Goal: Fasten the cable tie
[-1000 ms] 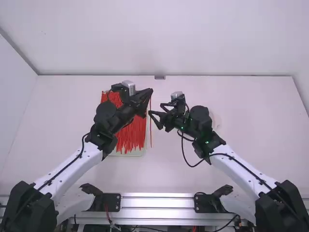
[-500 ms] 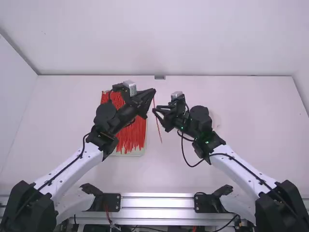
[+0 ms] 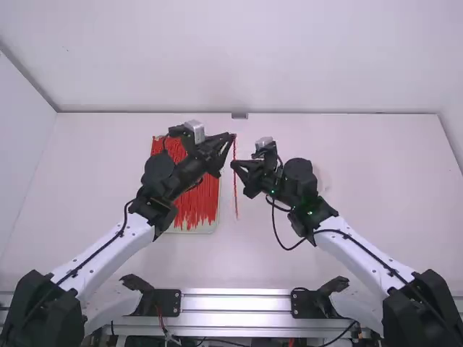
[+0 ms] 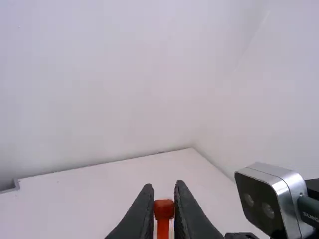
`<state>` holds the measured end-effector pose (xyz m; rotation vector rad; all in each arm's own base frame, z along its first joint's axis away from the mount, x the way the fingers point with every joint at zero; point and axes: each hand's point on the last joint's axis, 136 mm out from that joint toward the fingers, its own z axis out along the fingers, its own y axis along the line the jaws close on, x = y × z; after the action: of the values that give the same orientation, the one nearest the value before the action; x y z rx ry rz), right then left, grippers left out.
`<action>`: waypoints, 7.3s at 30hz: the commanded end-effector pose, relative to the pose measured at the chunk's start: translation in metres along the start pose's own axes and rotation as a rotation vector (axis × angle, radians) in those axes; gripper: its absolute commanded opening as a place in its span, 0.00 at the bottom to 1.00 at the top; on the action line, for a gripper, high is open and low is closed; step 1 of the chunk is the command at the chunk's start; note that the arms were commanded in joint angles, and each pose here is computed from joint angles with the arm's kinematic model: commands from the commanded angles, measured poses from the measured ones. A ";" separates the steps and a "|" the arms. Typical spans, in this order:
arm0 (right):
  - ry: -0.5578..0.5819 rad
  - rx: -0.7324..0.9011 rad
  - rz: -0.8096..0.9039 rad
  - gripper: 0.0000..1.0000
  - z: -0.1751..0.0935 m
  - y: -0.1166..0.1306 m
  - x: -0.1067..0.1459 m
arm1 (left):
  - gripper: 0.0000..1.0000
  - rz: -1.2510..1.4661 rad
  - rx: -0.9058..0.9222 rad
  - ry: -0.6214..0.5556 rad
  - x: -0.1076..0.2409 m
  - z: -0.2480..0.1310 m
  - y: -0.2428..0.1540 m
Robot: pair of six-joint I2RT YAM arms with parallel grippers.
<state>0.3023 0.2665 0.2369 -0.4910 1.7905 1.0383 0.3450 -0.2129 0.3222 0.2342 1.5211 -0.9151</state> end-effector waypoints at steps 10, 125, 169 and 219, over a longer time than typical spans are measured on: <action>0.010 -0.077 -0.057 0.00 -0.008 -0.002 -0.012 | 0.61 0.031 -0.020 -0.023 -0.010 -0.006 0.016; 0.051 -0.369 -0.335 0.91 -0.040 0.014 0.002 | 0.02 0.069 0.811 0.245 -0.087 0.007 -0.070; 0.057 -0.243 -0.309 0.00 -0.029 -0.001 0.003 | 0.99 0.121 0.749 0.313 -0.059 0.015 -0.037; 0.083 1.004 -0.171 0.00 -0.056 -0.177 -0.054 | 0.99 0.122 0.517 0.254 -0.071 0.025 0.017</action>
<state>0.4165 0.1263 0.2001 -0.1384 2.0773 0.0618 0.3906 -0.1920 0.3718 0.8087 1.4889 -1.2257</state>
